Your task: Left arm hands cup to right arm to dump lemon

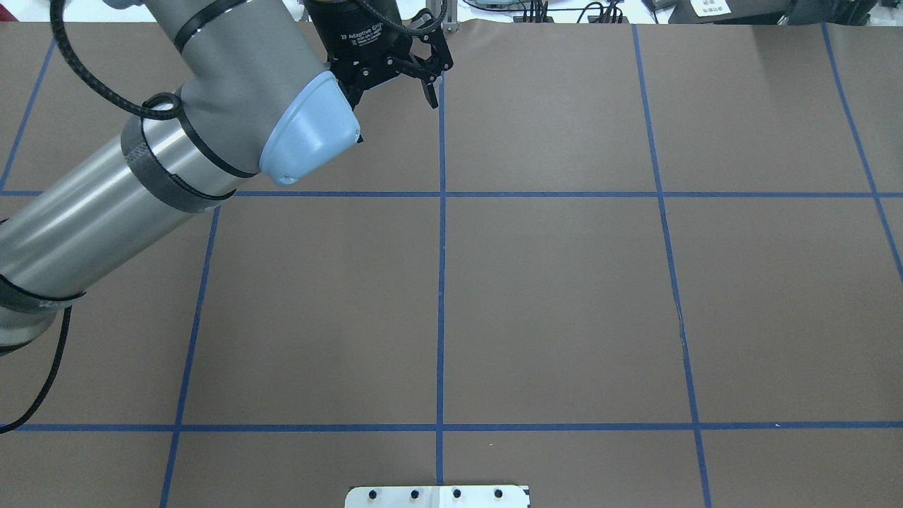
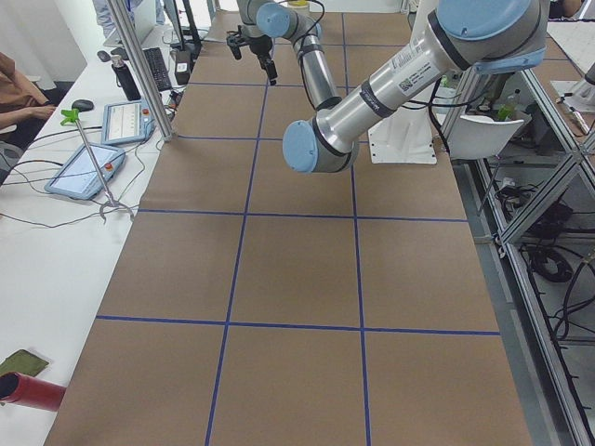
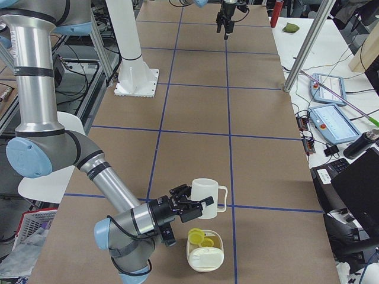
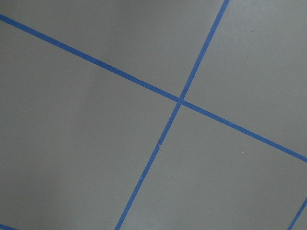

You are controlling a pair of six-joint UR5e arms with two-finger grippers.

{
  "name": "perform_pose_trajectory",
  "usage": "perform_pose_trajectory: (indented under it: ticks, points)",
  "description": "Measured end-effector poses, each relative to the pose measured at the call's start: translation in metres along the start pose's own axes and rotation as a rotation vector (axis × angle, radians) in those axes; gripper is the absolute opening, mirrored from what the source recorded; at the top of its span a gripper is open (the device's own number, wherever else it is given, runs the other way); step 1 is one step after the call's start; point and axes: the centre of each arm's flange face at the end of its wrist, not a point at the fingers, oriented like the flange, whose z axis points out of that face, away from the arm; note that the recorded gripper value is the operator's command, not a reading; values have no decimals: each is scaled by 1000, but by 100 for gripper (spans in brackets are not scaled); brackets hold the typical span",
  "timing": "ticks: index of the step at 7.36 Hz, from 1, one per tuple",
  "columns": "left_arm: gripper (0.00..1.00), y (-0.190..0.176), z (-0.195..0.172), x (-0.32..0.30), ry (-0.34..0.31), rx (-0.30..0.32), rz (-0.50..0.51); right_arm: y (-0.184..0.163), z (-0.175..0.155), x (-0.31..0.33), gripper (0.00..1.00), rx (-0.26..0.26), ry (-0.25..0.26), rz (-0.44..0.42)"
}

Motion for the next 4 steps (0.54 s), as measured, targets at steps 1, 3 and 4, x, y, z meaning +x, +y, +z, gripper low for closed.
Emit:
perform_pose_trajectory:
  ticks: [1, 3, 4]
  points:
    - [100, 0, 1, 1, -1, 3, 1, -2, -5, -1, 0, 5, -20, 0]
    - [100, 1, 1, 2, -2, 4, 3, -2, -10, -4, 0, 7, -41, -6]
    - [100, 2, 1, 2, -2, 4, 3, -2, -10, -5, 0, 6, -43, -8]
